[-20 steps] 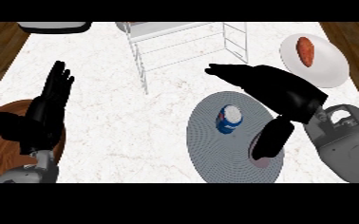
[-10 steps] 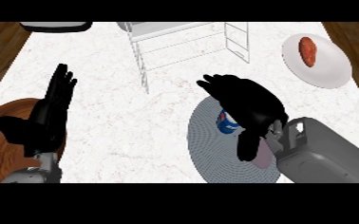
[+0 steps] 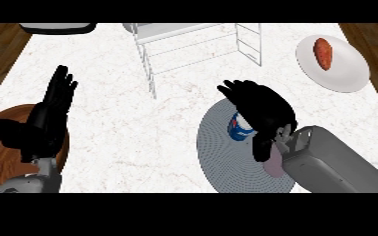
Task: Pick the can from the placemat and place it in the tiered shelf
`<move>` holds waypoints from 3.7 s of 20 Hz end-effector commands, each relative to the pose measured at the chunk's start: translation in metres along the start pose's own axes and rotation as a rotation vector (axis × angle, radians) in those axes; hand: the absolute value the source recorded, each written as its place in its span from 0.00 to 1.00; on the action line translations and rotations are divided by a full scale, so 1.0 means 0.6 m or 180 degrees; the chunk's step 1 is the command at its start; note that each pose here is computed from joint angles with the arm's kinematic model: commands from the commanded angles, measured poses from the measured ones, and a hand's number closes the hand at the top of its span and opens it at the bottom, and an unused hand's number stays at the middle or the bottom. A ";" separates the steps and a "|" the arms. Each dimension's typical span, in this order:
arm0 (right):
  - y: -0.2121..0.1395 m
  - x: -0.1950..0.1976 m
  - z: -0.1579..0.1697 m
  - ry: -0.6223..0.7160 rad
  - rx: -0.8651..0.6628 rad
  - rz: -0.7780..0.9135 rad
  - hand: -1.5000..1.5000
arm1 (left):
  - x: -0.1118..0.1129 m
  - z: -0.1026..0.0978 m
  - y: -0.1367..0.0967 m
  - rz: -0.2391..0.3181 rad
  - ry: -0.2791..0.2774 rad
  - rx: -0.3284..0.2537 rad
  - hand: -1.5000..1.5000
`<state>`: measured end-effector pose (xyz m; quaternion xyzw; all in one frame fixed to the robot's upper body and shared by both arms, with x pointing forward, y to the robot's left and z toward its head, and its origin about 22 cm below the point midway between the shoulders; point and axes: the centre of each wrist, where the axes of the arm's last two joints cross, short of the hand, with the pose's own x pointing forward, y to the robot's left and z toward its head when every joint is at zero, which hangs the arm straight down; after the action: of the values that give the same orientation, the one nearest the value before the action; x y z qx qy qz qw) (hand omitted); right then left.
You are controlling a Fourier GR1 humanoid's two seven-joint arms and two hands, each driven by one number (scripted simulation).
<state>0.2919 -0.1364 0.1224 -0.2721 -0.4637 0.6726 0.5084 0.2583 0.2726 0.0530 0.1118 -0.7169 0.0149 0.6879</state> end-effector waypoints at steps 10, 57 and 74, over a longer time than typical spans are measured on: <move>0.051 -0.043 -0.007 0.0036 0.0137 0.0016 0.00 | 0.025 0.011 -0.009 -0.0001 -0.0011 -0.0014 0.50; -0.189 0.082 -0.115 0.0417 0.0706 -0.1190 1.00 | 0.007 -0.002 -0.036 -0.0005 0.0032 -0.0150 0.50; -0.451 0.147 -0.072 0.1282 -0.0526 -0.1664 1.00 | 0.027 -0.003 -0.040 0.0035 -0.0066 -0.0114 0.50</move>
<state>0.4054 -0.0257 0.3443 -0.2717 -0.4937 0.4443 0.6965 0.2622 0.2613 0.0600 0.0975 -0.7216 0.0035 0.6854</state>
